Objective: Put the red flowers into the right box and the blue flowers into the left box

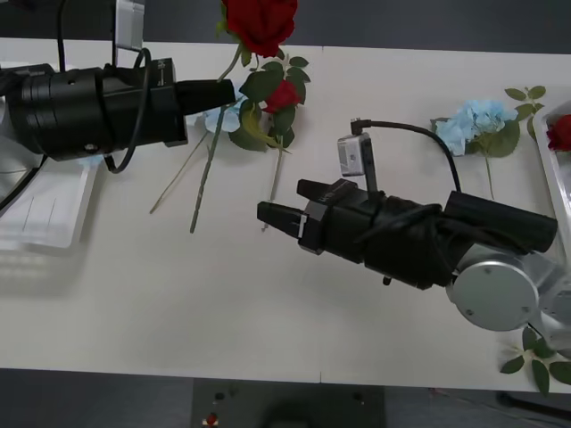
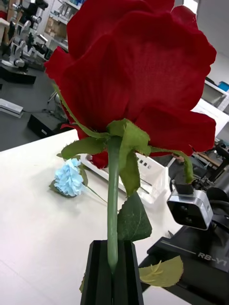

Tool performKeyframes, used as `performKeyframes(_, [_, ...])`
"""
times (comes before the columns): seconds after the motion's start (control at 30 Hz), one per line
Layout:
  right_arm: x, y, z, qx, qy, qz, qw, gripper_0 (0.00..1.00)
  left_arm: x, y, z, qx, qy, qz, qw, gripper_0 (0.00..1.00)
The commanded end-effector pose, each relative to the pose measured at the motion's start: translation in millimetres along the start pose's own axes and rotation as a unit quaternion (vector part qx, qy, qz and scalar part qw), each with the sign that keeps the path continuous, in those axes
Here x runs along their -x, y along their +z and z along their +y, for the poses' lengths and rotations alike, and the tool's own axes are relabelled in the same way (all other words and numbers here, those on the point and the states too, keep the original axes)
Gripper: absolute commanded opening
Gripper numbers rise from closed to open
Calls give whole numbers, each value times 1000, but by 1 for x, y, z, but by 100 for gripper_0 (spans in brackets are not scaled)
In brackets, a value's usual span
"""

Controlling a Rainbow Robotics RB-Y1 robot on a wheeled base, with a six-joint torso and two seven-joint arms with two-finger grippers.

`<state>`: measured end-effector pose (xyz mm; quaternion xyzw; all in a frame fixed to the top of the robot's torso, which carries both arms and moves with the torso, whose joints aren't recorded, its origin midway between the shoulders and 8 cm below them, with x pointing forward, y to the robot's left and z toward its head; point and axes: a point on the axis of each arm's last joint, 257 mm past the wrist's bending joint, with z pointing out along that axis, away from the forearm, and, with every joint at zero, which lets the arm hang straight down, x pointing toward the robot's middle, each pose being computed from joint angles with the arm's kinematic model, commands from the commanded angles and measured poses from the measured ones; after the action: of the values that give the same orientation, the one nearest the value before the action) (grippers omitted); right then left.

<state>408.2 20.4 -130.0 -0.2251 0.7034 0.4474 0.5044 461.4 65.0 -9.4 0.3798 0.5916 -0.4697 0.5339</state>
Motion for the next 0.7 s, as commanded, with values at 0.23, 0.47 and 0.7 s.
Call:
performKeyframes(0.23, [30,45,28,35,18,-71,997,100,-2,32,-7,13,13,-35,999,0])
performKeyframes(0.47, [27,70,20,32,38,-69,996,100,-2,39,-6,27,15,-41,999,0])
performKeyframes(0.7, [29,73,9,22,48,-72,996,72,-3,39,-6,26,16,-40,999,0])
